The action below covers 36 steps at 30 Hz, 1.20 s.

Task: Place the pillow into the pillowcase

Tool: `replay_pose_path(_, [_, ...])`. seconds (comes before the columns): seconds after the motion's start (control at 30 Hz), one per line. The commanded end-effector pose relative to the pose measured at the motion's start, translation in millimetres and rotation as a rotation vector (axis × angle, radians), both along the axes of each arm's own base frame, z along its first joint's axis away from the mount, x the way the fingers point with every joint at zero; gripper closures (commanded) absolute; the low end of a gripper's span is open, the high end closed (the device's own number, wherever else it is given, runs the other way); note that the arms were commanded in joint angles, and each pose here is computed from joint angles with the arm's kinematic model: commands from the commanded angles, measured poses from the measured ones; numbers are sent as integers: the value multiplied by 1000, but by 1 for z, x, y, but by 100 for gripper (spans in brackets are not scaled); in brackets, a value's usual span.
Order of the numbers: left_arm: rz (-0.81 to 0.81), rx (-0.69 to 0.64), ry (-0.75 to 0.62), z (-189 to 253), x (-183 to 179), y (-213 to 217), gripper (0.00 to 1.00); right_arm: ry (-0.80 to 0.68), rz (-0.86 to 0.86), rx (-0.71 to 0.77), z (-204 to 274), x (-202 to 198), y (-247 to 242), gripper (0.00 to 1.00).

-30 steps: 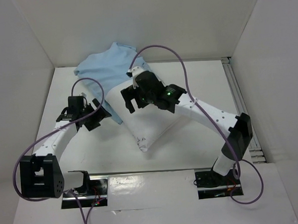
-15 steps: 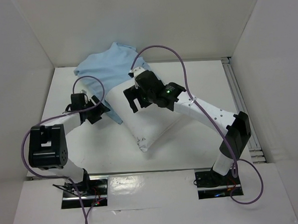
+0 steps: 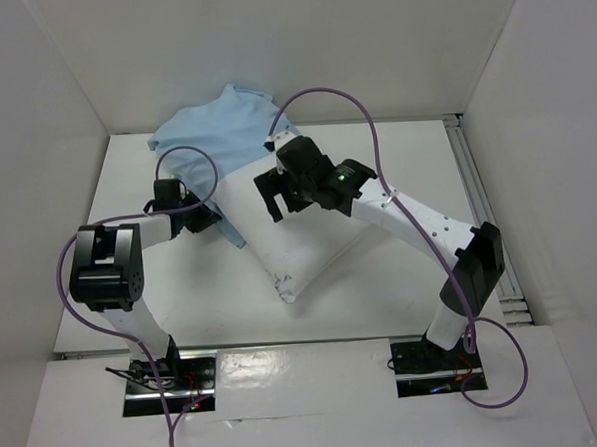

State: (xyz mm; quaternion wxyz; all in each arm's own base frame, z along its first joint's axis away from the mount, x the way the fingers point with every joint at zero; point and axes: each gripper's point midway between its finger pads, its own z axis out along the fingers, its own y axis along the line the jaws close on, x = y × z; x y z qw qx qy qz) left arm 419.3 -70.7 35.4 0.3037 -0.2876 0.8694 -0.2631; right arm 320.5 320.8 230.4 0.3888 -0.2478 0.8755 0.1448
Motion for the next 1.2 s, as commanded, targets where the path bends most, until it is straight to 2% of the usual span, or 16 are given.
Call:
replay_pose_path(0.0, [2,20,-48,16,13,1,90,-30,-21,-6,21,-1,-4,0])
replay_pose_path(0.03, [4,34,-46,17,12,3,100,-48,-98,-79,9,7,-14,0])
replay_pose_path(0.13, [2,35,-78,33,8,6,100,-60,-142,-150,-10,13,-14,0])
replay_pose_path(0.23, [-36,12,-106,45,0,-1,100,-54,-91,-116,-22,14,6,0])
replay_pose_path(0.27, [-52,-1,-131,56,-1,-4,100,-32,-57,-74,-31,19,21,5])
replay_pose_path(0.33, [-84,-29,-142,62,-6,-11,100,26,-37,-31,-47,34,23,23])
replay_pose_path(0.37, [-101,-37,-151,66,-8,-17,100,57,-15,26,-51,44,34,51])
replay_pose_path(0.47, [-129,-49,-197,86,-10,-24,100,39,-88,105,-37,91,20,98])
replay_pose_path(0.57, [-180,-77,-271,121,-6,-35,100,-14,-160,176,-1,134,-2,100])
replay_pose_path(0.67, [-270,-160,-364,172,-2,-58,100,-191,-239,276,89,169,-25,100])
replay_pose_path(0.73, [-357,-213,-413,199,4,-86,100,-317,-257,359,158,174,-33,100])
replay_pose_path(0.83, [-522,-331,-484,242,3,-136,100,-395,-284,390,185,164,-29,100])
replay_pose_path(0.9, [-591,-399,-506,260,-10,-156,100,-386,-266,373,167,147,-4,100])
replay_pose_path(0.97, [-651,-422,-540,272,-31,-170,100,-294,-274,278,97,141,8,100])
replay_pose_path(1.07, [-714,-482,-467,250,-72,-182,100,-95,-256,179,-16,123,27,100])
replay_pose_path(1.17, [-762,-544,-397,222,-121,-193,100,40,-248,218,-74,98,30,100])
